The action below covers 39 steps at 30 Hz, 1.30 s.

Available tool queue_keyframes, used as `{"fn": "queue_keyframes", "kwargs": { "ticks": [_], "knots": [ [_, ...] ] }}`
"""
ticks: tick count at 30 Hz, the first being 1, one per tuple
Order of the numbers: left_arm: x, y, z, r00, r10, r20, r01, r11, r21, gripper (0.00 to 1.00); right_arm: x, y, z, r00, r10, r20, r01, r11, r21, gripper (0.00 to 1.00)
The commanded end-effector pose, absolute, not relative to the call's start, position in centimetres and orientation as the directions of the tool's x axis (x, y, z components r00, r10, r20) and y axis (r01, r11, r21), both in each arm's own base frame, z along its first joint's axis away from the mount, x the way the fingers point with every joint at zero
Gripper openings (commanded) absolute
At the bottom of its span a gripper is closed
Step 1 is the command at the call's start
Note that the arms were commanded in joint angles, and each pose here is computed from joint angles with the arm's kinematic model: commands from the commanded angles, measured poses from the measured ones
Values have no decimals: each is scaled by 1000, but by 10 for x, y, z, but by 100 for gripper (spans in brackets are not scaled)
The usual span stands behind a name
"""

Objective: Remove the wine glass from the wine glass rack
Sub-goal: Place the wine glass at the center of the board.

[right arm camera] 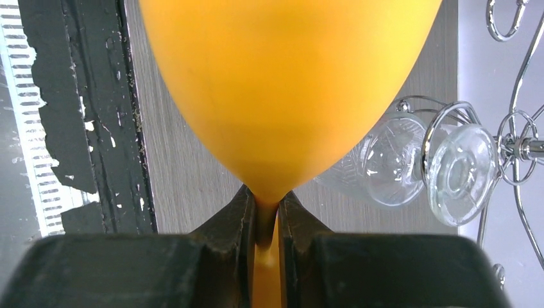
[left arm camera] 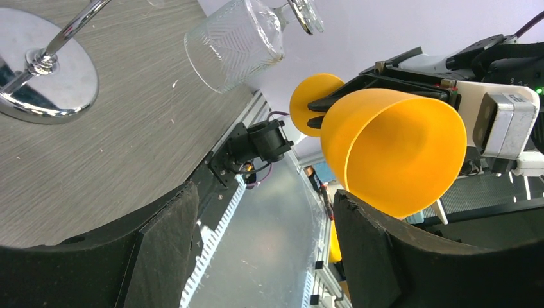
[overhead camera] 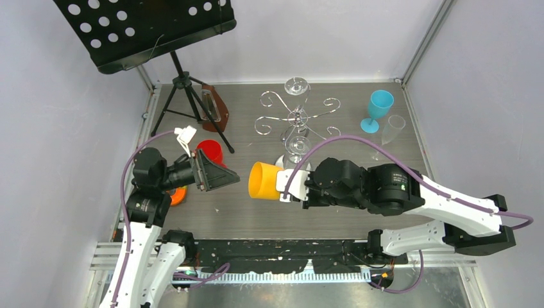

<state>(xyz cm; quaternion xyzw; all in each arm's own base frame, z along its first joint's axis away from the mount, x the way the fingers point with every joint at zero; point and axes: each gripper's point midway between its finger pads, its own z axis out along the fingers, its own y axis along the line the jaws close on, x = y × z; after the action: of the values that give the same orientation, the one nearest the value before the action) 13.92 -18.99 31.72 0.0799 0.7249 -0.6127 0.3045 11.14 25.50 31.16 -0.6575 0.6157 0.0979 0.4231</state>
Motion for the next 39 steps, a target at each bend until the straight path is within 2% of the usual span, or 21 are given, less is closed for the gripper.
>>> {"fn": "queue_keyframes", "kwargs": {
  "ticks": [1,15,23,25,28,34,39],
  "knots": [
    [140,-188,328,-767,-266,-584,532,247,-810,75,113,260,321,213,-690,-692,-884,165,-437,6],
    [132,-189,330,-771,-243,-589,546,224,-807,75,125,300,325,277,-698,-660,-861,124,-493,6],
    [129,-190,323,-782,-233,-579,538,217,-814,65,131,314,330,284,-699,-656,-853,129,-506,6],
    [129,-190,322,-784,-232,-575,535,216,-817,60,131,316,330,287,-695,-659,-853,128,-506,6],
    [127,-191,323,-786,-224,-575,538,208,-817,46,132,318,329,287,-698,-656,-852,128,-508,6],
    [126,-191,319,-793,-218,-569,532,205,-821,34,140,322,329,274,-713,-646,-834,159,-529,6],
    [124,-191,317,-796,-210,-568,534,200,-821,16,142,327,324,272,-725,-632,-830,155,-536,6]
  ]
}}
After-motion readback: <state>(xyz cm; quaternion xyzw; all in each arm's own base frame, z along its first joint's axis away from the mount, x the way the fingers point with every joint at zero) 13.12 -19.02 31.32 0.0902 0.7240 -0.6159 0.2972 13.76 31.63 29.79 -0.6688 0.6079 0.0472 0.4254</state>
